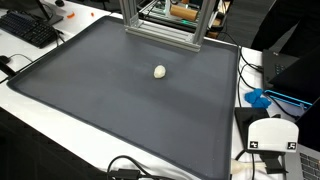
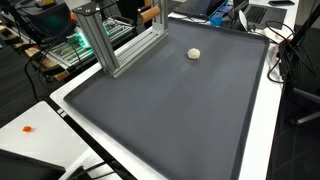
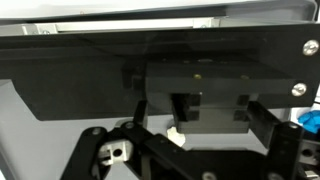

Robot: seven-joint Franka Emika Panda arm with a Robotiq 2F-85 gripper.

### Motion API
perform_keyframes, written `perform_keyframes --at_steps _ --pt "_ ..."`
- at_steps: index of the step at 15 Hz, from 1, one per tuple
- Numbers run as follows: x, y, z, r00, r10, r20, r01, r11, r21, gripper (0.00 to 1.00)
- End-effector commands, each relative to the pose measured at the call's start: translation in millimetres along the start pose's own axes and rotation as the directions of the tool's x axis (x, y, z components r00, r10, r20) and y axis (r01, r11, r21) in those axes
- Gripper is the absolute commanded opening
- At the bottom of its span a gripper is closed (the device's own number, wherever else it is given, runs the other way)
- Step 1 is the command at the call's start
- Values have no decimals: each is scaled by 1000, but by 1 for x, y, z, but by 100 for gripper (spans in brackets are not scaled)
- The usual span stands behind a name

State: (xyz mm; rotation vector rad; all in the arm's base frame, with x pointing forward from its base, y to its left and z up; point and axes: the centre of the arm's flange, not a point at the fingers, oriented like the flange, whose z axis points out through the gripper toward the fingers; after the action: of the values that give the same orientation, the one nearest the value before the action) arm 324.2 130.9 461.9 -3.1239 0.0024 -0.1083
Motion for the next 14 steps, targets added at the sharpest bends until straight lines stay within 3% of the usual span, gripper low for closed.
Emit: perform_keyframes --at_steps 1,12,14 --pt "-5 1 2 999 23 23 -22 1000 -22 100" --pt "-10 -2 3 998 -4 57 4 1000 4 100" --pt "-10 -3 3 998 -10 57 10 1000 4 91"
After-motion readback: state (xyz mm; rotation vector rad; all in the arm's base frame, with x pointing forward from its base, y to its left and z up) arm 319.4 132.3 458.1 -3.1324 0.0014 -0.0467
